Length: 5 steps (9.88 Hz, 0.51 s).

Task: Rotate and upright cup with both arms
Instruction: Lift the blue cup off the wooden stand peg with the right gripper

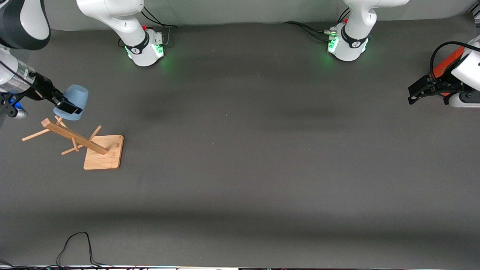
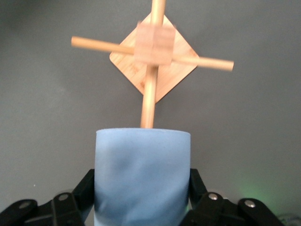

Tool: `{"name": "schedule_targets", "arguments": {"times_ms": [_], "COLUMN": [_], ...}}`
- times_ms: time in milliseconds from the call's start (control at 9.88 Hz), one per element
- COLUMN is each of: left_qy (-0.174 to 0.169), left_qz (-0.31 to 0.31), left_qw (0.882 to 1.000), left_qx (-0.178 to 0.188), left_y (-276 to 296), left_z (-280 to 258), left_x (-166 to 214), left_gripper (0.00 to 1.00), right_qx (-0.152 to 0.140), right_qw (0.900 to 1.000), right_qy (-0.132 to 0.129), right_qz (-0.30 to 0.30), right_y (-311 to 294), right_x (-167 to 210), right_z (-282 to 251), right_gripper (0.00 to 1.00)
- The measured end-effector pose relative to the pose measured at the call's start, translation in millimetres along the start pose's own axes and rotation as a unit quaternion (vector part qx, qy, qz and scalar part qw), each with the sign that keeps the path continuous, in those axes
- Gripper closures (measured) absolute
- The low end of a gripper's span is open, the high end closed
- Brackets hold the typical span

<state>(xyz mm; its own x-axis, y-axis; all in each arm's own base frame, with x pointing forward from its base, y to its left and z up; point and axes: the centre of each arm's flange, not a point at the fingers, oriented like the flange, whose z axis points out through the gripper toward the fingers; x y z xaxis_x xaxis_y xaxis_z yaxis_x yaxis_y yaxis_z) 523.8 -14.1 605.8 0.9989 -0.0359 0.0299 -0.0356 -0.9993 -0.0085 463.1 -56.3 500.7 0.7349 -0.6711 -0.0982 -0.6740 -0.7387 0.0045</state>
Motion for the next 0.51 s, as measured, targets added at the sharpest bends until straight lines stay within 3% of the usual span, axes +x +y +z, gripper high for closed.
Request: {"name": "schedule_targets", "arguments": {"times_ms": [506], "left_qy": [0.0], "left_qz": [-0.001], "left_qw": [1.0], "left_qx": [0.0], "left_y": [-0.6], "left_z": [0.4], "left_x": [0.2], "left_gripper": [0.0], "right_qx": [-0.005], "right_qw": [0.997], "right_qy": [0.002], "right_qz": [0.081], "right_y": [-85.9], "right_x": [-108.4], "right_z": [-14.7], "right_gripper": [0.19]}}
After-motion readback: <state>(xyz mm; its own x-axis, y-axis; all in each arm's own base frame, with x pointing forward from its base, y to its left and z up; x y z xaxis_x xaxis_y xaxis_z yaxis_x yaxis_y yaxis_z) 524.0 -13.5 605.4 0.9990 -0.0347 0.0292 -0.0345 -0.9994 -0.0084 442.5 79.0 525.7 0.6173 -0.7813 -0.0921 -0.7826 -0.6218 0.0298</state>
